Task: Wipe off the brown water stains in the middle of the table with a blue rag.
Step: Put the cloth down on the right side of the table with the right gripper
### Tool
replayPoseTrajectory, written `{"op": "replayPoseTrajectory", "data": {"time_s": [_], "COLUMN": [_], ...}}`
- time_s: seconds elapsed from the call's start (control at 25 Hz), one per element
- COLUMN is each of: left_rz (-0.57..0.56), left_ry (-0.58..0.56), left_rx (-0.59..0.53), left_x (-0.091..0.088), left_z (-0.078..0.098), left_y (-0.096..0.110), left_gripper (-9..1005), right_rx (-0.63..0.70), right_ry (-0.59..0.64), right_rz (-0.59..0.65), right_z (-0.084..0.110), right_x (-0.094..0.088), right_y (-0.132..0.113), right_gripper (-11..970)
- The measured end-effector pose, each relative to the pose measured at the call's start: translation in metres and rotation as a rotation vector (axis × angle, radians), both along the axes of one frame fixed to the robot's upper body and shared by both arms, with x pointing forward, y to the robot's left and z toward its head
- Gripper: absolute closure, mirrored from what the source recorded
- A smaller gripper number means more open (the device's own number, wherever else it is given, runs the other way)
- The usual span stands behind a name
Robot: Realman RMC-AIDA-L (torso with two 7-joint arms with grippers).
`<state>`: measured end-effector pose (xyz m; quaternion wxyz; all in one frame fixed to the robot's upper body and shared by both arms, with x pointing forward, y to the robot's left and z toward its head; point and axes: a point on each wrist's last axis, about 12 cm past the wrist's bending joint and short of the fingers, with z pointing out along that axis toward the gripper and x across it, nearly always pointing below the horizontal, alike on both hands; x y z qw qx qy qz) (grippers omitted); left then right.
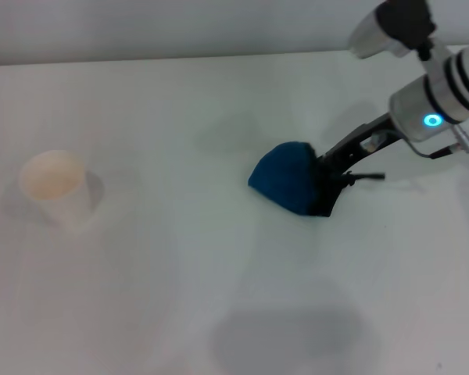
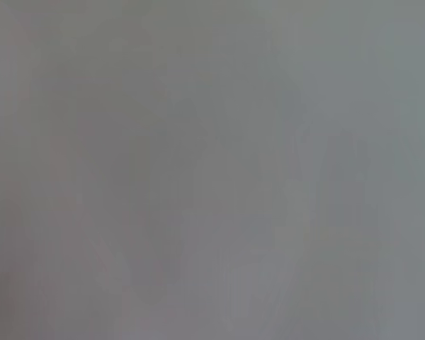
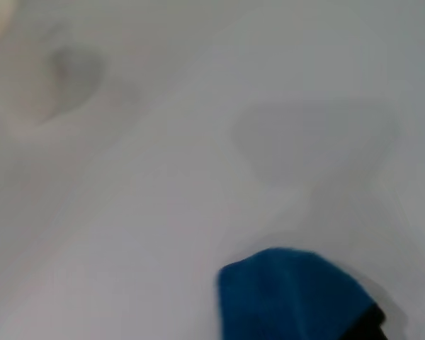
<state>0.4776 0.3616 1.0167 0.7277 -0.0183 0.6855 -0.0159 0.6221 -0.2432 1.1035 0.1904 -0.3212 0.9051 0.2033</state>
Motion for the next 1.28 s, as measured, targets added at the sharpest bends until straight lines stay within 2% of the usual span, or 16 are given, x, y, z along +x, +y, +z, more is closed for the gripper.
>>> {"op": "replayPoseTrajectory", "data": {"time_s": [0.2, 0.4, 0.72, 1.28], "left_rz": [-0.001, 0.004, 0.008, 0.008], "left_ry": [-0.002, -0.004, -0.006, 0.001], "left_rx": [0.003, 0.009, 0.012, 0.012], "left_x": [0.002, 0.003, 0.004, 0.007], "left_z": [0.001, 0.002, 0.003, 0.003], "left_y": [0.0, 0.002, 0.003, 0.002], "left_gripper": [122, 122, 121, 122], "right_rx": [0.039, 0.025, 0.0, -0.01], "right_ry": [-0.047, -0.072, -0.082, -0.074], "right_rz": [-0.165, -0.27, -0.359, -0.446], "right_z": [-0.006, -0.015, -0.021, -0.026], "right_x": [-0.002, -0.007, -0.013, -0.025], "right_y": [-0.035, -0.061, -0.084, -0.109], "right_gripper": [868, 867, 867, 868]}}
